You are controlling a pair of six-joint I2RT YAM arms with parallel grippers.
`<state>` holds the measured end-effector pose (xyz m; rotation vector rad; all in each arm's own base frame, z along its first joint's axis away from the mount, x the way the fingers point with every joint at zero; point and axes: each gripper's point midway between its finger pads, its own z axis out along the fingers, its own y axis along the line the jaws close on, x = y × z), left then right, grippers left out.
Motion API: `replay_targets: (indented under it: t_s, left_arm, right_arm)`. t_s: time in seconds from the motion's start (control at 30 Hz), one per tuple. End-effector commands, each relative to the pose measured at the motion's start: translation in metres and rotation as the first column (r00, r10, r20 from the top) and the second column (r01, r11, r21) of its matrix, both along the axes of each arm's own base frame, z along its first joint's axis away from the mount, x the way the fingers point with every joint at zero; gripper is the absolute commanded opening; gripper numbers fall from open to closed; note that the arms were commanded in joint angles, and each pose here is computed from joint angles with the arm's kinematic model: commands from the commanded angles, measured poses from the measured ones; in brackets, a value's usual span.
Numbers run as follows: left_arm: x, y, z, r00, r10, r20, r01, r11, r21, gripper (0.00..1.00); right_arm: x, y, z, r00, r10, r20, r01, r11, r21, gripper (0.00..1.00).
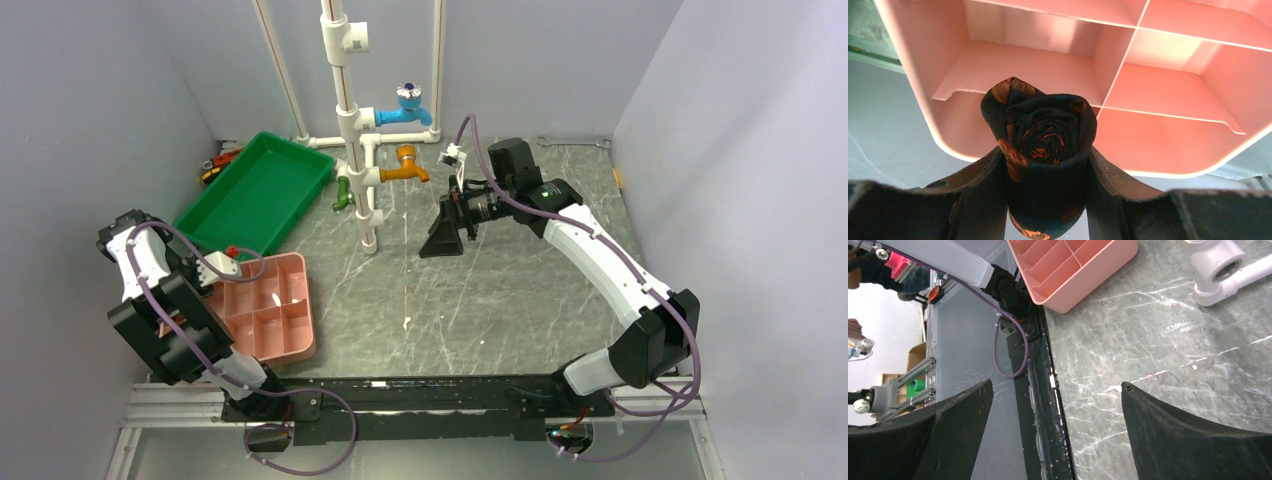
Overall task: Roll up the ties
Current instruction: Place the tie in the storage box.
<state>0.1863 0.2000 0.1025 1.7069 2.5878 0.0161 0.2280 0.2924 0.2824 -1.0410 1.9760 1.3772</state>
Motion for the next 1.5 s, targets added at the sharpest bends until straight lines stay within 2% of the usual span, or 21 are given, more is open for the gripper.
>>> replay_targets:
  t_s: [0.0, 0.2, 0.3, 0.47, 0.93, 1.27, 1.47]
  left_arm:
    - [-0.006, -0.003, 0.023, 1.0, -0.02, -0.014, 0.02, 1.0, -0.013, 0.0]
    - [-0.014, -0.003, 0.031, 0.999, -0.023, -0.032, 0.024, 1.0, 0.018, 0.0]
    - [-0.025, 0.0, 0.029, 0.995, -0.01, -0.095, 0.012, 0.999, 0.029, 0.0]
    - [-0.029, 0.002, 0.031, 0.991, 0.008, -0.137, -0.006, 1.0, 0.02, 0.0]
    - [0.009, -0.005, -0.001, 0.998, 0.012, -0.058, -0.019, 0.991, -0.132, 0.01]
    - [0.018, -0.006, -0.031, 0.996, -0.087, 0.022, 0.089, 0.99, -0.11, 0.02]
    - [0.019, 0.002, -0.044, 0.997, -0.073, 0.031, 0.076, 0.991, -0.113, 0.02]
  right_arm:
    - [0.005, 0.001, 0.021, 0.998, -0.001, 0.064, -0.001, 0.999, 0.034, 1.0]
    - [0.006, 0.004, 0.021, 0.998, 0.004, 0.056, -0.006, 0.999, 0.045, 1.0]
    - [0.007, 0.004, 0.02, 0.999, 0.006, 0.053, -0.008, 0.999, 0.04, 1.0]
    - [0.005, 0.002, 0.02, 0.998, 0.007, 0.057, -0.009, 0.999, 0.036, 1.0]
    - [0.007, 0.002, 0.018, 0.998, 0.007, 0.062, -0.009, 0.999, 0.03, 1.0]
    - [0.007, -0.001, 0.017, 0.998, -0.004, 0.056, 0.003, 1.0, 0.02, 1.0]
    - [0.008, -0.002, 0.017, 0.999, -0.01, 0.052, 0.009, 1.0, 0.019, 1.0]
